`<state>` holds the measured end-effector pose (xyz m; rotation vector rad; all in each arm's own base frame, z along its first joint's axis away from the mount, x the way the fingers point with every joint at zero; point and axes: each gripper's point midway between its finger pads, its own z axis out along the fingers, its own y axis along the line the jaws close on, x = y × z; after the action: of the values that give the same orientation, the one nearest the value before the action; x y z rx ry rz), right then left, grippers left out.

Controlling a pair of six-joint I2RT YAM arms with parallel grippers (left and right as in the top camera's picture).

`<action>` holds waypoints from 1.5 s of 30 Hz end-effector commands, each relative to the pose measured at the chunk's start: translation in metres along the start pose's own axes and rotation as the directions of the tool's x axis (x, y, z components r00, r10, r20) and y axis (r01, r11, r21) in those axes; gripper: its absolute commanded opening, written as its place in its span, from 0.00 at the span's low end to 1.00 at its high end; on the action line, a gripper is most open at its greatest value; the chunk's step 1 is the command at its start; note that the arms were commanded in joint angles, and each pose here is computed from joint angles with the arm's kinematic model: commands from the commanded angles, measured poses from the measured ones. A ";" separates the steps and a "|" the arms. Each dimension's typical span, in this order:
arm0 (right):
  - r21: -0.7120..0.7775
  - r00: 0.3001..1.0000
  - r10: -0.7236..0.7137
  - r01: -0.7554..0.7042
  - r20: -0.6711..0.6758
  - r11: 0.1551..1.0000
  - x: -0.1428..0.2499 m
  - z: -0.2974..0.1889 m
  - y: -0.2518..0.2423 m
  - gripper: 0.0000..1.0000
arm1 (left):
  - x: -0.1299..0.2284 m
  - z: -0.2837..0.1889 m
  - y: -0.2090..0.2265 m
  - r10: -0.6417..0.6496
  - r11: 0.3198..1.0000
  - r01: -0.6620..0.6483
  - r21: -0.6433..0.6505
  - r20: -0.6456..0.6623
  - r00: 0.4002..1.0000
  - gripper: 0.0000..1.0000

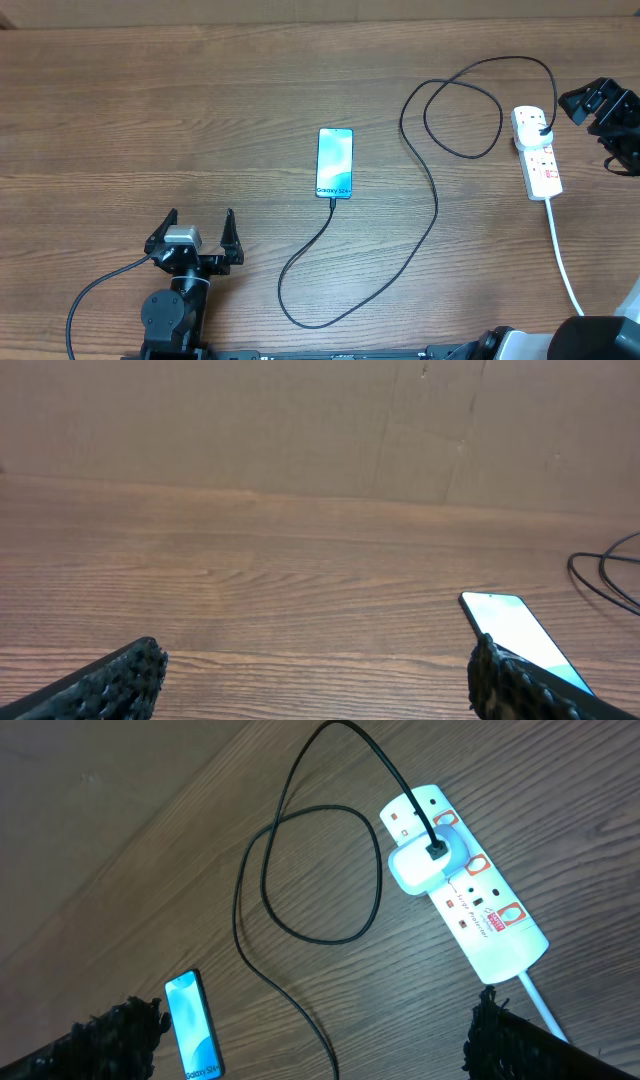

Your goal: Plug charger to phone and switch on socket

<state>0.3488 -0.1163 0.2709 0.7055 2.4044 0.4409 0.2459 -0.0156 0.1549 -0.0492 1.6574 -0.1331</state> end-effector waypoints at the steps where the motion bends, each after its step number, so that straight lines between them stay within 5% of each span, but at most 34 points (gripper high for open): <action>1: -0.003 1.000 -0.011 0.011 0.009 1.000 -0.003 -0.001 0.003 1.00 | -0.001 0.000 -0.001 0.026 1.000 -0.026 0.009 0.008 1.000 1.00; 35: 0.023 1.000 -0.013 0.012 0.015 1.000 -0.004 -0.001 -0.002 1.00 | -0.001 0.000 -0.001 0.026 1.000 -0.026 0.009 0.008 1.000 1.00; 45: -0.027 0.986 -0.117 0.122 0.122 0.992 -0.015 -0.007 0.030 1.00 | -0.001 0.000 -0.001 0.026 1.000 -0.026 0.009 0.008 1.000 0.99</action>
<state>0.3668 -0.1180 0.2812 0.6296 2.3431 0.3906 0.2459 -0.0156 0.1549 -0.0489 1.6574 -0.1329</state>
